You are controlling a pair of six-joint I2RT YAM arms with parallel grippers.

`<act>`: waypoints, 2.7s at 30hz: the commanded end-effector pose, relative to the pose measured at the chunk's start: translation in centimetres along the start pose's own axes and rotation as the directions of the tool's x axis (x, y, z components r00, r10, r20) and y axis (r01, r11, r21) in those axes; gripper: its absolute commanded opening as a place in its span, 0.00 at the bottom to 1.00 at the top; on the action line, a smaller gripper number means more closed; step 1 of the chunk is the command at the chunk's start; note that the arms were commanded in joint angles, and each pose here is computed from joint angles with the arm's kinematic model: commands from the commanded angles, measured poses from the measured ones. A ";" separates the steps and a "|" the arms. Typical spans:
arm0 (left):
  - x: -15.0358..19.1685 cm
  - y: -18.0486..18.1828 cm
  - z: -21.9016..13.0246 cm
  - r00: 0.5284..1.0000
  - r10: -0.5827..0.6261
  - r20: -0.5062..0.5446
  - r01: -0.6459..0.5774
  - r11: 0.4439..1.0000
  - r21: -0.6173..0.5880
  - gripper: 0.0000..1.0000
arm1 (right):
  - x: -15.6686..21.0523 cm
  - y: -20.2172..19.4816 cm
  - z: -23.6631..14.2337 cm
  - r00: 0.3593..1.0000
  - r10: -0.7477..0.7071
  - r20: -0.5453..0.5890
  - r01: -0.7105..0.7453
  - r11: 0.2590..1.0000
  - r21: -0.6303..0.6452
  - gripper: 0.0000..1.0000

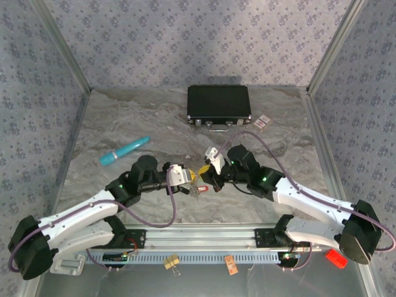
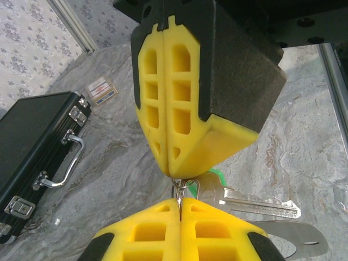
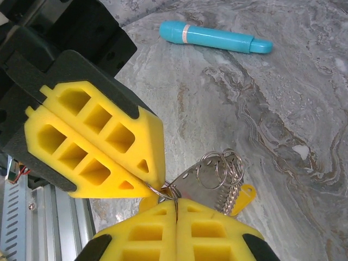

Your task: Put the keys on the keyring

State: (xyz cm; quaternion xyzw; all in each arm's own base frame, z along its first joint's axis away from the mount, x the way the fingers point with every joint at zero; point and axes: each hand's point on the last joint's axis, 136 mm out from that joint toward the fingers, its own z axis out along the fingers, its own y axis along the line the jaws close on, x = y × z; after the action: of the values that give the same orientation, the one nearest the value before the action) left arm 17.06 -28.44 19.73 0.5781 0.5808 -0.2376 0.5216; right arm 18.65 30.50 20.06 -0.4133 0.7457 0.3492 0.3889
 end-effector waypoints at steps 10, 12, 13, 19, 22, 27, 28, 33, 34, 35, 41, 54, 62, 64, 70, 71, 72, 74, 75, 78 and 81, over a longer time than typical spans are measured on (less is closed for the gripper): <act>-1.5 -0.1 -0.4 0.997 0.039 0.068 -0.038 0.999 -0.020 0.00 | -0.4 -1.6 0.2 0.996 0.092 -0.005 -0.092 0.994 0.054 0.00; -1.5 0.0 -0.4 0.997 0.036 0.069 -0.035 0.999 -0.026 0.00 | -0.2 -1.7 0.2 0.995 0.099 -0.010 -0.098 0.994 0.057 0.11; -1.5 0.0 -0.4 0.997 0.033 0.070 -0.031 0.999 -0.029 0.00 | -0.1 -1.7 0.2 0.995 0.101 -0.014 -0.100 0.993 0.060 0.18; -1.5 0.5 -0.5 0.993 -0.064 0.103 0.071 0.996 -0.061 0.00 | -0.4 -2.2 -2.3 1.000 0.020 0.002 -0.021 0.994 0.104 0.43; -1.7 0.7 -0.5 0.981 -0.141 0.131 0.151 0.986 -0.066 0.00 | -0.6 -2.3 -3.3 0.996 -0.090 -0.001 0.089 0.988 0.127 0.44; -2.2 0.5 -0.6 0.953 -0.237 0.190 0.248 0.968 -0.037 0.00 | -0.1 -0.5 -2.4 0.959 -0.281 -0.027 0.282 0.959 0.039 0.41; -2.2 0.5 -0.6 0.947 -0.247 0.204 0.260 0.965 -0.037 0.00 | -0.3 -0.3 -2.1 0.955 -0.297 -0.013 0.297 0.955 0.025 0.40; -2.2 -0.1 -0.7 0.932 -0.276 0.235 0.285 0.959 -0.003 0.00 | -1.0 0.3 -1.0 0.945 -0.325 0.037 0.326 0.945 -0.024 0.35; -2.2 -0.2 -0.7 0.931 -0.277 0.236 0.285 0.959 0.003 0.00 | -1.1 0.4 -0.9 0.945 -0.325 0.041 0.326 0.945 -0.033 0.34; -2.3 -0.4 -0.7 0.931 -0.275 0.239 0.281 0.960 0.010 0.00 | -1.2 0.5 -0.8 0.945 -0.324 0.047 0.326 0.945 -0.039 0.33; -2.3 -0.8 -0.6 0.931 -0.274 0.243 0.273 0.961 0.038 0.00 | -1.0 0.8 -0.2 0.951 -0.304 0.058 0.308 0.949 -0.072 0.28; -2.2 -1.0 -0.6 0.935 -0.262 0.240 0.261 0.965 0.036 0.00 | 0.2 0.7 -0.7 0.955 -0.290 0.060 0.295 0.950 -0.103 0.29; -2.3 -1.2 -0.6 0.938 -0.248 0.243 0.243 0.969 0.050 0.00 | 0.0 1.2 -0.1 0.956 -0.284 0.076 0.293 0.944 -0.153 0.25; -2.4 -1.2 -0.6 0.937 -0.249 0.245 0.244 0.968 0.051 0.00 | -0.1 1.3 -0.1 0.956 -0.284 0.080 0.293 0.943 -0.159 0.24; -2.5 -1.3 -0.7 0.934 -0.251 0.253 0.244 0.968 0.057 0.00 | -0.2 1.5 0.4 0.956 -0.281 0.080 0.291 0.939 -0.183 0.16; -2.5 -1.3 -0.7 0.934 -0.249 0.256 0.243 0.968 0.057 0.00 | -0.1 1.5 0.4 0.957 -0.279 0.078 0.289 0.939 -0.185 0.15; -2.6 -1.3 -0.7 0.934 -0.250 0.257 0.244 0.968 0.058 0.00 | -0.2 1.5 0.5 0.957 -0.279 0.083 0.290 0.938 -0.188 0.13; -2.6 -1.3 -0.7 0.932 -0.252 0.259 0.246 0.968 0.057 0.00 | -0.3 1.7 0.4 0.957 -0.277 0.091 0.290 0.937 -0.195 0.08; -2.5 -1.2 -0.7 0.932 -0.256 0.258 0.250 0.967 0.054 0.00 | -0.5 1.8 0.4 0.956 -0.276 0.097 0.290 0.936 -0.200 0.03; -2.0 -0.5 -0.6 0.933 -0.274 0.235 0.278 0.960 0.015 0.01 | -0.7 1.8 0.3 0.955 -0.279 0.096 0.293 0.935 -0.201 0.00; -1.2 0.0 -0.6 0.942 -0.282 0.184 0.291 0.956 -0.024 0.22 | -0.9 1.5 -0.1 0.952 -0.300 0.064 0.307 0.935 -0.177 0.00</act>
State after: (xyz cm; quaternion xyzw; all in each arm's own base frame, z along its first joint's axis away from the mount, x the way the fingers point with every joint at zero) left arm 16.13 -28.60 19.69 0.4604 0.6136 -0.3555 0.5340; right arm 17.28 31.08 19.18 -0.5419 0.6446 0.3661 0.3959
